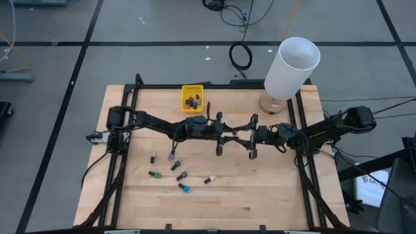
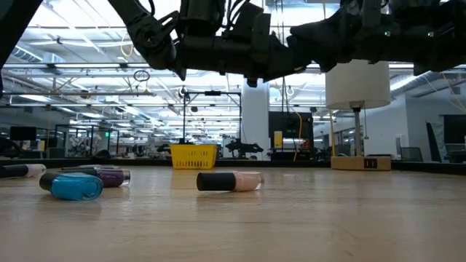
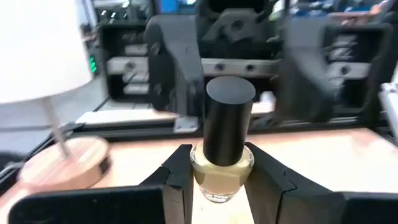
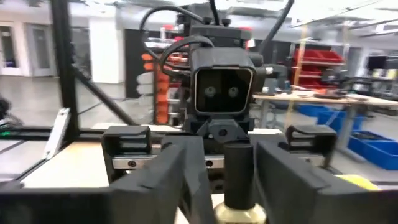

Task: Pick & Place Nail Polish
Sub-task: Put the yellow nail polish bottle into the yellow bin

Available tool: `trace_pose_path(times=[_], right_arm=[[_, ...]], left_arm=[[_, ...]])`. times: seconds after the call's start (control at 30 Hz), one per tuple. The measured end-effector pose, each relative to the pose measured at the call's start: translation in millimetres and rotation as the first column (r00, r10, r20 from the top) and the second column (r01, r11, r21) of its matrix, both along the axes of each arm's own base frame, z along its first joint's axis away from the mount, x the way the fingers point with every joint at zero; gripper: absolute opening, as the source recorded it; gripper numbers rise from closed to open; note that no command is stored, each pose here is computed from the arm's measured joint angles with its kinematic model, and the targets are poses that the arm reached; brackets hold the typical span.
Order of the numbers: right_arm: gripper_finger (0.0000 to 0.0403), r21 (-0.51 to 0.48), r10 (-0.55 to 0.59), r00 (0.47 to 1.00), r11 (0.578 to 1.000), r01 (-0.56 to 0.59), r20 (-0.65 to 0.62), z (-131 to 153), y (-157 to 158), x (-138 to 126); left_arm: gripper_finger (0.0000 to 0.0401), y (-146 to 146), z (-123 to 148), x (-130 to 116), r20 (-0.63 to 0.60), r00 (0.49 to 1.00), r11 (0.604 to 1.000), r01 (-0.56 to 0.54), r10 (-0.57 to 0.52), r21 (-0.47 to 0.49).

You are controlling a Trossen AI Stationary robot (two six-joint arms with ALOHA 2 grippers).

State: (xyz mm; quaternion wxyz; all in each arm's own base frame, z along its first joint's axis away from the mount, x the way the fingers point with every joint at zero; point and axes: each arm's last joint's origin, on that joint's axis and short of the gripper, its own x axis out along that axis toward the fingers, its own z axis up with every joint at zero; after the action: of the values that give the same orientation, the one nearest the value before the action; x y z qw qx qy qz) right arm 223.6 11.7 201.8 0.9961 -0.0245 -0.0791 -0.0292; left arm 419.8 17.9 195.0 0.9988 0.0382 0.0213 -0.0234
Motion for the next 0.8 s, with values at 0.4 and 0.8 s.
trace_pose_path(times=[0.4,0.8], right_arm=[[0.0300,0.009,-0.151,0.989,0.989,0.151,0.007,29.4,2.4,-30.5],[0.0275,0.022,-0.166,0.980,0.985,0.169,-0.107,32.5,-1.9,-55.0]], left_arm=[[0.0094,36.6,40.1,-35.1,-0.194,0.948,0.964,-0.265,0.254,-0.031],[0.0094,95.1,5.7,-120.1,-0.217,0.809,0.778,-0.586,0.546,-0.226]])
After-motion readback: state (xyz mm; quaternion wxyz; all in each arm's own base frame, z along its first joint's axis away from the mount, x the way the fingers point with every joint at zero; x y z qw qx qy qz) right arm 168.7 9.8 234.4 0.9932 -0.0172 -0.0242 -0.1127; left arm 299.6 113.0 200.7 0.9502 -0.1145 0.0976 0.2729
